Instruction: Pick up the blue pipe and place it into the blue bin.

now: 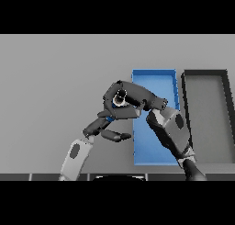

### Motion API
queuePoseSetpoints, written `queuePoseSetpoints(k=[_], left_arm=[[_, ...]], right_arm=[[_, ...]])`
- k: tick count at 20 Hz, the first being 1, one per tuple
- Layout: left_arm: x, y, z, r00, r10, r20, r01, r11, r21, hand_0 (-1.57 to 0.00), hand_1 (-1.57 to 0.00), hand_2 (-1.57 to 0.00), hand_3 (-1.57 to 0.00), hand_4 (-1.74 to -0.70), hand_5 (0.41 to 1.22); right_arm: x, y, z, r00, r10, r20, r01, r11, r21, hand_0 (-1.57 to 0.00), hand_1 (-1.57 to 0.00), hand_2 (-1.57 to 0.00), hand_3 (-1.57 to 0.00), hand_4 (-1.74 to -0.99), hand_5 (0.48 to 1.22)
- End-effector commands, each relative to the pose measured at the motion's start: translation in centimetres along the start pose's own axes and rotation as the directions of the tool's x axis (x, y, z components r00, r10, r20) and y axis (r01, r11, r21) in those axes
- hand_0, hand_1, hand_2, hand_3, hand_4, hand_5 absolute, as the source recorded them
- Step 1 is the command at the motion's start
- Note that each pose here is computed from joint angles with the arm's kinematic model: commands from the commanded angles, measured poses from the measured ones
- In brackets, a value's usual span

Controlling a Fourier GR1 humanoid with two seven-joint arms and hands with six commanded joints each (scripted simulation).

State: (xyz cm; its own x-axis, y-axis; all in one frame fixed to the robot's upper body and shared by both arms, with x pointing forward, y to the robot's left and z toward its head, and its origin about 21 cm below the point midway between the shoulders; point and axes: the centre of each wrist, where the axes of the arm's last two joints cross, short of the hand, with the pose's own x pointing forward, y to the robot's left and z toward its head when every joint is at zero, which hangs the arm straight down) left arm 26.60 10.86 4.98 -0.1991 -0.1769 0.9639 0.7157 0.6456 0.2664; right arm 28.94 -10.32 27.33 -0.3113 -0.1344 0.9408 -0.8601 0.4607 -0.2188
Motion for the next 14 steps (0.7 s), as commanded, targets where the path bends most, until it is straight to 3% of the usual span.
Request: queuePoseSetpoints(k=[1,3,6,11,14], left_arm=[[-0.2,-0.1,0.2,1.000,0.001,-0.013,-0.001,1.000,-0.002,0.00,0.00,0.00,0.00,-0.91,0.437],[0.0,0.1,0.2,1.000,-0.003,-0.028,0.002,1.000,-0.005,0.00,0.00,0.00,0.00,-0.90,0.433],[-0.1,0.3,0.4,0.999,-0.019,-0.036,0.019,1.000,-0.006,0.00,0.00,0.00,0.00,-0.89,0.428],[-0.4,0.7,0.6,0.999,-0.026,-0.028,0.026,1.000,0.001,0.00,0.00,0.00,0.00,-0.88,0.411],[-0.6,0.7,0.8,0.999,-0.040,-0.030,0.040,0.999,0.000,0.00,0.00,0.00,0.00,-0.87,0.415]], right_arm=[[1.4,-0.8,-0.1,0.999,-0.004,0.038,0.005,1.000,-0.007,-1.57,-1.57,-1.57,-1.57,-1.741,1.221],[3.8,-2.7,-0.1,0.994,0.052,0.096,-0.040,0.991,-0.130,-1.57,-1.57,-1.57,-1.57,-1.741,1.221],[5.9,-5.6,0.0,0.991,0.122,0.051,-0.103,0.954,-0.282,-1.57,-1.57,-1.57,-1.57,-1.741,1.221],[4.4,-11.0,3.2,0.989,0.123,-0.079,-0.146,0.865,-0.480,-1.57,-1.57,-1.57,-1.57,-1.741,1.221],[2.6,-12.8,6.1,0.987,0.065,-0.145,-0.135,0.823,-0.552,-1.57,-1.57,-1.57,-1.57,-1.741,1.221]])
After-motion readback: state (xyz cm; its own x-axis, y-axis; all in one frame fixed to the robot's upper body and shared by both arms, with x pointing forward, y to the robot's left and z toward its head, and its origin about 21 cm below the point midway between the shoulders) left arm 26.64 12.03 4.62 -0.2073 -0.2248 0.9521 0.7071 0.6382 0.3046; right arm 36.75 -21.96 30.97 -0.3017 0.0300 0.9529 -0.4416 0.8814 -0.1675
